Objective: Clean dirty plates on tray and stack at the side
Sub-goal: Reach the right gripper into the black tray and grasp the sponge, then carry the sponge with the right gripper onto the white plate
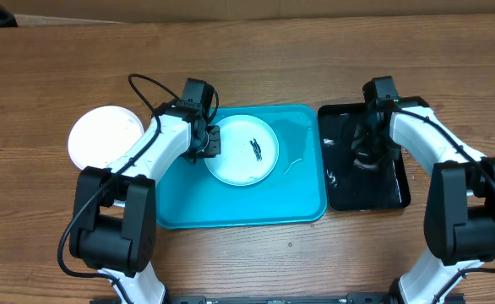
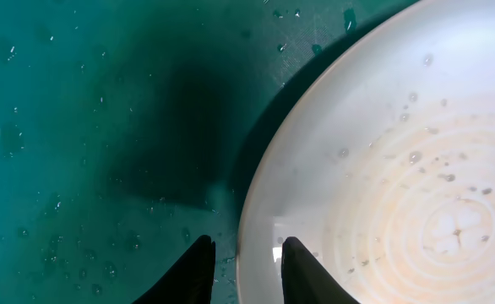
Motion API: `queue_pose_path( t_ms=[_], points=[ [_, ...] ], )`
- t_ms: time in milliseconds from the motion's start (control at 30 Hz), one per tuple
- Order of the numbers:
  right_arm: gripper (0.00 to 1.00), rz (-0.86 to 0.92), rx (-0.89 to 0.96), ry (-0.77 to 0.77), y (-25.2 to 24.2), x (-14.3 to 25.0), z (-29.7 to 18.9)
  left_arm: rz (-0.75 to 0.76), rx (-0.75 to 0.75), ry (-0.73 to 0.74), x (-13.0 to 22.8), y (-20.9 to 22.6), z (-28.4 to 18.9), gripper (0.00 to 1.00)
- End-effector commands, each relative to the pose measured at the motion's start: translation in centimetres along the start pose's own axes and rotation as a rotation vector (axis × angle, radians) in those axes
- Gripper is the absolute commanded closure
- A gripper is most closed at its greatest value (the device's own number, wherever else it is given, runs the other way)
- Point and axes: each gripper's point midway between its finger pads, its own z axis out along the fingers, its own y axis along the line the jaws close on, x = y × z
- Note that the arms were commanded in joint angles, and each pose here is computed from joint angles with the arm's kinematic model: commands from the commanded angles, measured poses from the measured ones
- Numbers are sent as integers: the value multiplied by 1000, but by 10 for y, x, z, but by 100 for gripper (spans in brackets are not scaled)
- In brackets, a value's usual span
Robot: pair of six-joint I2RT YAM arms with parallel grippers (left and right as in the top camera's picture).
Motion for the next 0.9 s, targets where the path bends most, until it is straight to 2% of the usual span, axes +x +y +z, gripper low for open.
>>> queue_pose_path(
  t_ms=[0, 333, 867],
  points=[
    [96, -13, 7, 15, -3, 7, 5, -15, -18, 13, 4, 5, 5, 71],
    [96, 21, 31, 13, -3, -10, -29, -15, -18, 13, 4, 5, 5, 71],
    [97, -60, 71, -46, 17, -21, -89, -15, -18, 13, 4, 5, 5, 71]
  ],
)
